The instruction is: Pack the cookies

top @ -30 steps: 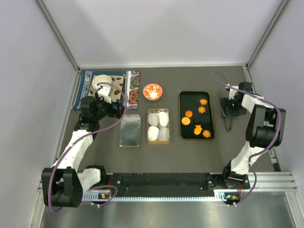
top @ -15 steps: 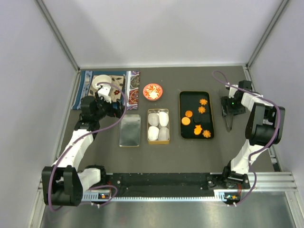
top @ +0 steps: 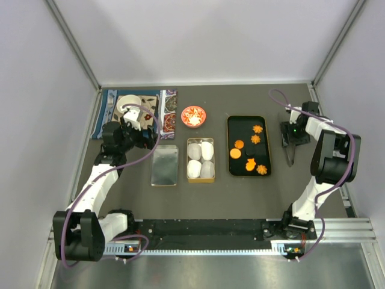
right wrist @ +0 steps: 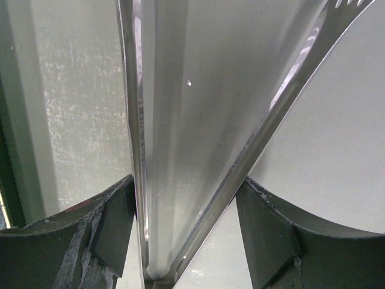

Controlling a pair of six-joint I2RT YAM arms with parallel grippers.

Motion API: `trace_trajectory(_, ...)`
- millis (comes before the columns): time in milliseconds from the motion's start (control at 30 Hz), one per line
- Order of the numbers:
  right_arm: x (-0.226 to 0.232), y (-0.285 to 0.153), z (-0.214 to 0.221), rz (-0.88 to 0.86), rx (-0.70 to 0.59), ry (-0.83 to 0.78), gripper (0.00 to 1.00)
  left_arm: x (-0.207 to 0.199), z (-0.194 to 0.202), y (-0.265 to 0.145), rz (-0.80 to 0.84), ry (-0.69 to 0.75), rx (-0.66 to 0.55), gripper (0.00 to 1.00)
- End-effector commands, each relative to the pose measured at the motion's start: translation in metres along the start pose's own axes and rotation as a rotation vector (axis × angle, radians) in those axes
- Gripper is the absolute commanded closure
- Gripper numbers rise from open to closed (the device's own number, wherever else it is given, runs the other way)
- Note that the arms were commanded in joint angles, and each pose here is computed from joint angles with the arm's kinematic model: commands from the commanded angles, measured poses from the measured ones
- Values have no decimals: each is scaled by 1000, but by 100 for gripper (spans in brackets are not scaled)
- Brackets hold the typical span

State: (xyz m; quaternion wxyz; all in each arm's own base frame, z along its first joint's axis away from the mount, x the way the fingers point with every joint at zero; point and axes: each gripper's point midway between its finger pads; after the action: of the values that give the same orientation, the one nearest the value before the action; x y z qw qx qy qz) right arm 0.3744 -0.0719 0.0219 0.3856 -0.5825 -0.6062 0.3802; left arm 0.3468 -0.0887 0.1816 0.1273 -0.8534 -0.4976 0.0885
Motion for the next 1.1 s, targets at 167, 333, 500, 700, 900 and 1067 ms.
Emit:
trace_trajectory(167,13,-1,-19,-43,-57,-12,48,-1,-21,-2,8,36,-65,1)
trace_trajectory(333,15,-21,-29,-42,-87,-6,62,-3,-23,-5,9,38,-69,1)
trace_trajectory(500,17,-46,-37,-39,-119,-12,64,-4,-25,-8,8,45,-74,1)
trace_trajectory(700,21,-73,-47,-53,-154,-18,62,-5,-27,-10,9,50,-76,1)
trace_trajectory(900,24,-102,-58,-56,-198,-34,60,-7,-25,-12,13,41,-73,1)
trace_trajectory(1067,28,-129,-62,-61,-225,-49,58,-7,-27,-13,14,47,-78,1)
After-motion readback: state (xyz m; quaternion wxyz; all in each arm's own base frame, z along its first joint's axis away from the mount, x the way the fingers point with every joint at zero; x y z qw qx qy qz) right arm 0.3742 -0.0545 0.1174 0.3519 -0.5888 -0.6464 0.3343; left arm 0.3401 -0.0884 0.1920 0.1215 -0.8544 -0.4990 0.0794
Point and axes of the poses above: each gripper's point midway between its finger pads, its own y axis out along the fingers, its own x axis along the line the jaws close on, z = x × y, and after that the axes turned 6 degrees about y, right-handed
